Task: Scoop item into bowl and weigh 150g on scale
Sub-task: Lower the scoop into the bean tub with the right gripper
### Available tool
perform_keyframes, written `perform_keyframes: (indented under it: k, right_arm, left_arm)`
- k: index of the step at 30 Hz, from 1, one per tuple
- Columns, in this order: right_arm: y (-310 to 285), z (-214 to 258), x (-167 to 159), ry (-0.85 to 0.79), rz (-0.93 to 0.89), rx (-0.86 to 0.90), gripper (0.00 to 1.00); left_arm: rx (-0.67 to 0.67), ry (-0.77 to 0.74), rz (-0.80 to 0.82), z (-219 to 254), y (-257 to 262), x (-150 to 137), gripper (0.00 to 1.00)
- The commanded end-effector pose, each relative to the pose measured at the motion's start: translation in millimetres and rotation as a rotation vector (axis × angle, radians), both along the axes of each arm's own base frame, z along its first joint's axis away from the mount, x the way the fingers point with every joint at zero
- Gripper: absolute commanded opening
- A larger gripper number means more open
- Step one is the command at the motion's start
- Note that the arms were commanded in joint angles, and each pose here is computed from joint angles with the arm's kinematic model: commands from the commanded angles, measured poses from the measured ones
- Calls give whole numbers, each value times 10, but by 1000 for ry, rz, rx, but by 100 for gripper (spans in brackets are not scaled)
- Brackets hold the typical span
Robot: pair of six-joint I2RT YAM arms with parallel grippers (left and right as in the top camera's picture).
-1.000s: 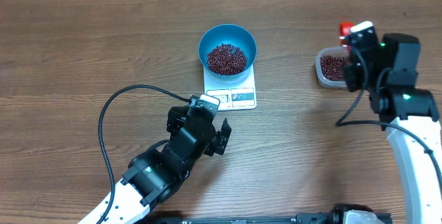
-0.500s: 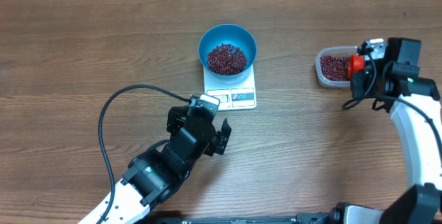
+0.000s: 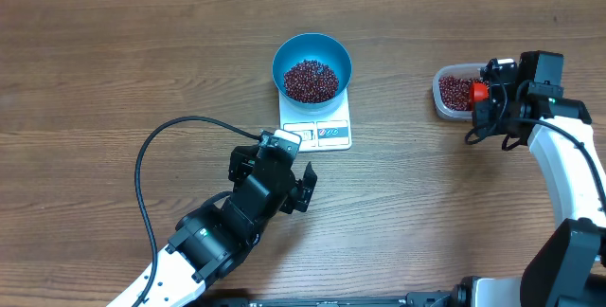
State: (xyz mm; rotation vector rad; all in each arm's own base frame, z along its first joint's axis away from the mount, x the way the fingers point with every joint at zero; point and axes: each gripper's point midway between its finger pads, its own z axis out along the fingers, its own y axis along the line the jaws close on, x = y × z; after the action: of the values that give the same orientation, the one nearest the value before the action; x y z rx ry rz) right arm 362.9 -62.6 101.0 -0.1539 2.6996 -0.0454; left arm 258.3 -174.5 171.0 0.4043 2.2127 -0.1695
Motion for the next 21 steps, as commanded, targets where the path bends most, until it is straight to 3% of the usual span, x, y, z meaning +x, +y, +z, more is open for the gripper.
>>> perform_keyframes:
  k: [1, 21]
  right_arm:
    - [148, -37, 28, -3, 33, 86, 4]
    - [301, -7, 54, -24, 74, 167, 4]
  left_arm:
    - [-10, 5, 1, -12, -10, -21, 100]
    - [-10, 5, 1, -12, -10, -21, 99]
